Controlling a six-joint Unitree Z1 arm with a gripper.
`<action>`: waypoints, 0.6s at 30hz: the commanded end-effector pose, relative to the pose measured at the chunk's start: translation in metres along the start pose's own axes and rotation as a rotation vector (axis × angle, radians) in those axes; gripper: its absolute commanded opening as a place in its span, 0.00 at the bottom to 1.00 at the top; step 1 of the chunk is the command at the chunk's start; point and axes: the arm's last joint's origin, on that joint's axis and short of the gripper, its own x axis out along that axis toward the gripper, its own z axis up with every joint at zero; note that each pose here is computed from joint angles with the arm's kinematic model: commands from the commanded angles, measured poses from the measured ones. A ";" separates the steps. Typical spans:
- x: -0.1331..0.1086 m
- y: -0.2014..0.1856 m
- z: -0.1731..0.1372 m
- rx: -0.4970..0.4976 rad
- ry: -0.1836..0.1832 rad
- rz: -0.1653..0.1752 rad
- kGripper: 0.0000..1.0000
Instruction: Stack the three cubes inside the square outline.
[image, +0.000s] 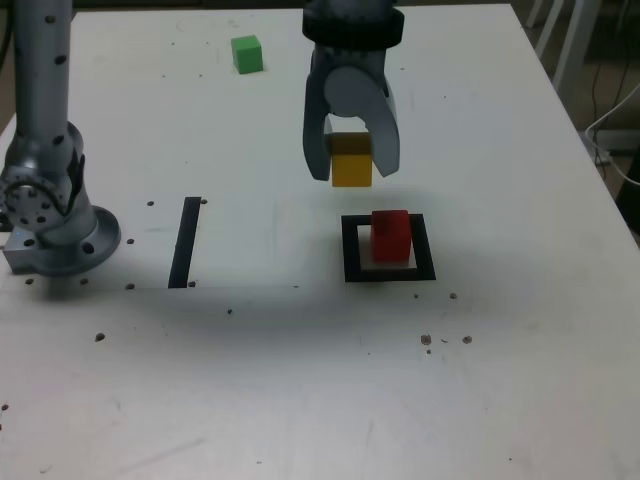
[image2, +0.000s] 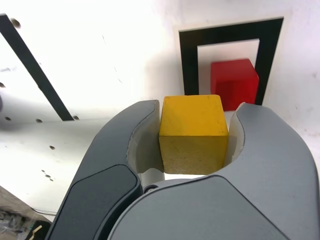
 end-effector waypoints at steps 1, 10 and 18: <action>0.001 -0.006 0.005 0.005 -0.003 -0.003 0.31; 0.011 -0.017 0.021 0.010 0.002 -0.015 0.31; 0.022 -0.016 0.036 0.011 0.010 -0.021 0.31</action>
